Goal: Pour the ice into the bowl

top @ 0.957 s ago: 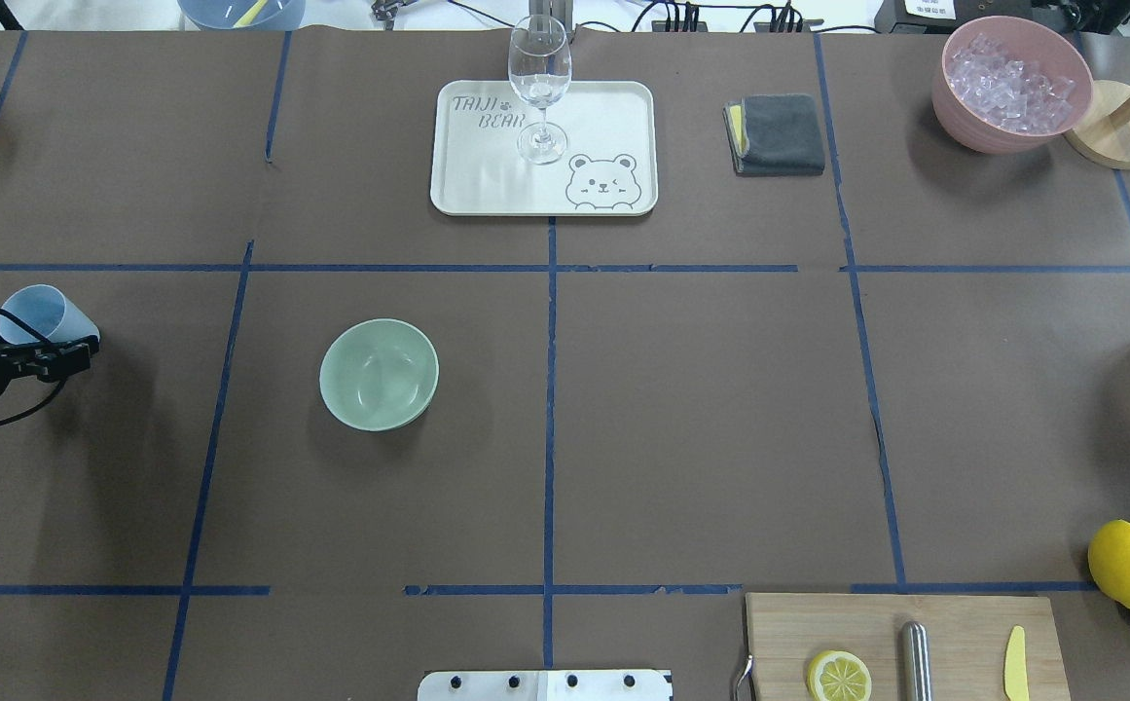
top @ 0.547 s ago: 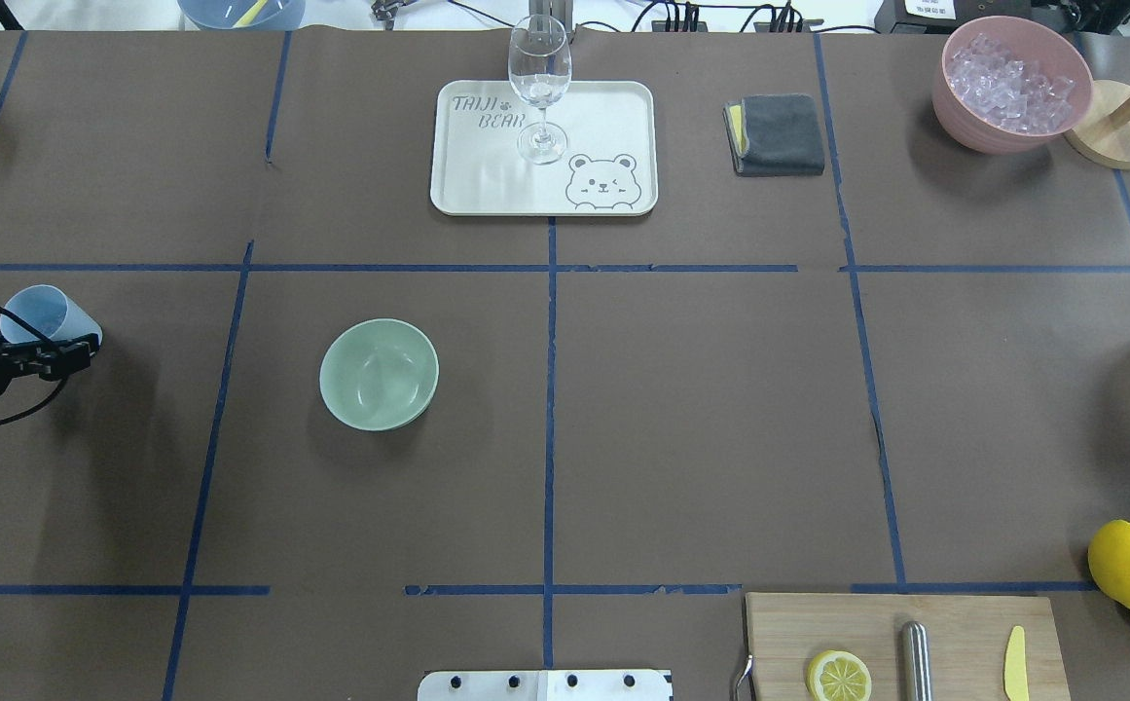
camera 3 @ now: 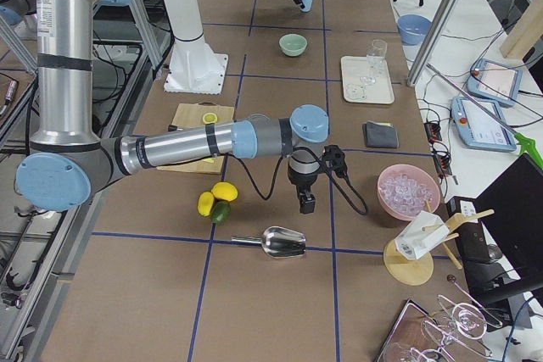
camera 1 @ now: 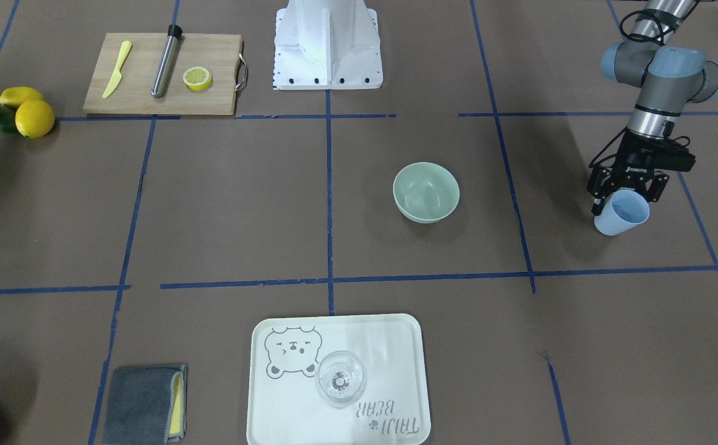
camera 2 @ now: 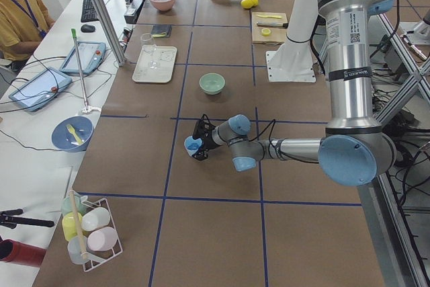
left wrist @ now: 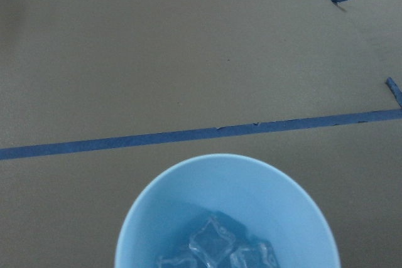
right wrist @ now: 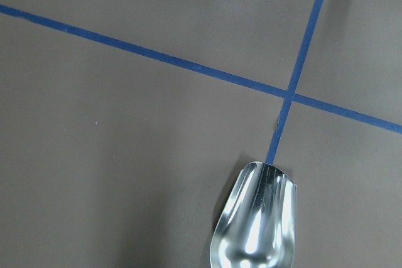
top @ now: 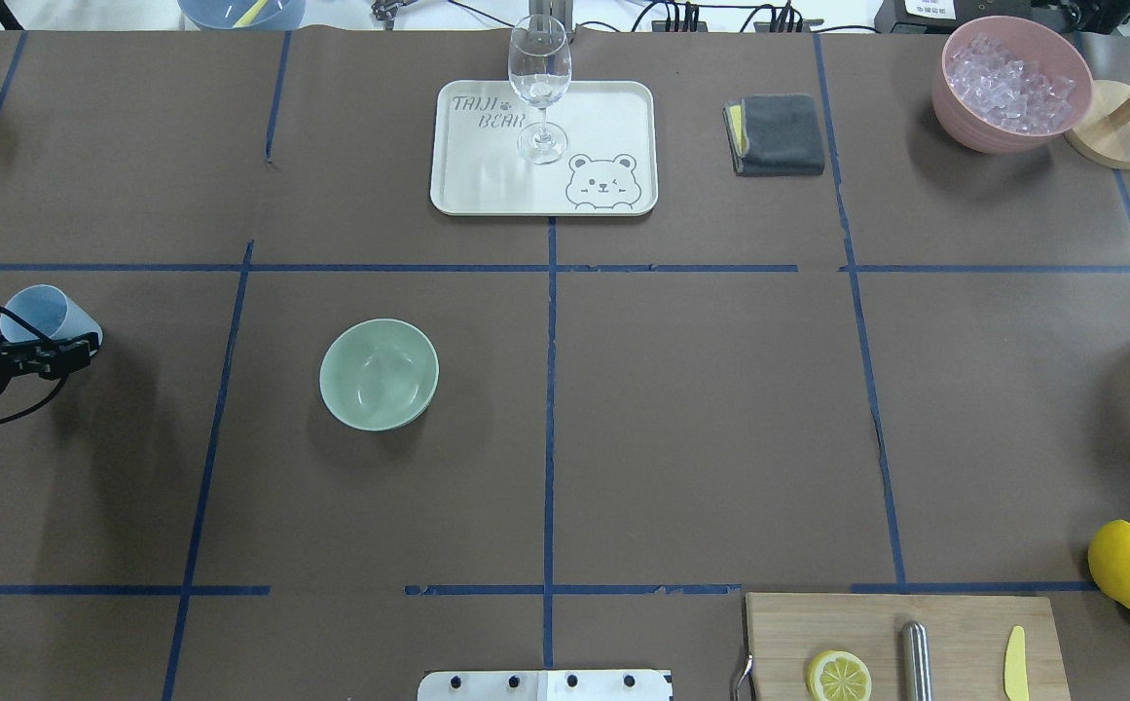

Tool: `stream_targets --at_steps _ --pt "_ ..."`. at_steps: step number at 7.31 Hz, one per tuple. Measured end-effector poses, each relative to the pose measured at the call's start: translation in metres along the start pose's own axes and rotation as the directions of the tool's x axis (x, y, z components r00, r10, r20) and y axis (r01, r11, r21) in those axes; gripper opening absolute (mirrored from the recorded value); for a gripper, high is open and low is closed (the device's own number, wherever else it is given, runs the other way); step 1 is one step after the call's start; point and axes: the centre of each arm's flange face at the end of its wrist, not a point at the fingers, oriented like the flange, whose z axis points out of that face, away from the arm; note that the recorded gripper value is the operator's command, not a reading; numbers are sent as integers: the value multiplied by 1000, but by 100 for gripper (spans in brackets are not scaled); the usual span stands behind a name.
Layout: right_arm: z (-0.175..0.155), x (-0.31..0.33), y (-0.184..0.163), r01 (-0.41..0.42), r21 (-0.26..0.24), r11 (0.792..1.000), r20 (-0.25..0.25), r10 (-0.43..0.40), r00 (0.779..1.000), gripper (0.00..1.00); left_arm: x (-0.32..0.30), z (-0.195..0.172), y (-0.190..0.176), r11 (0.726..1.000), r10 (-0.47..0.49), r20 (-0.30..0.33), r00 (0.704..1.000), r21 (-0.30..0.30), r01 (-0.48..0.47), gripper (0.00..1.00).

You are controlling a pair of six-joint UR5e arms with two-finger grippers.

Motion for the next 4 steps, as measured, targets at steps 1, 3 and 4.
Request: stream_targets --at_steps 1,3,4 --pt "0 0 0 0 0 1000 0 0 1000 100 0 0 -1 1000 0 -1 1000 1 0 79" --pt "0 0 0 1 0 1000 -1 -1 1000 100 5 2 -4 1000 0 -7 1000 5 0 45" --pt "0 0 0 2 0 1000 -1 -2 1000 100 6 3 -6 1000 -2 -9 1000 9 2 15"
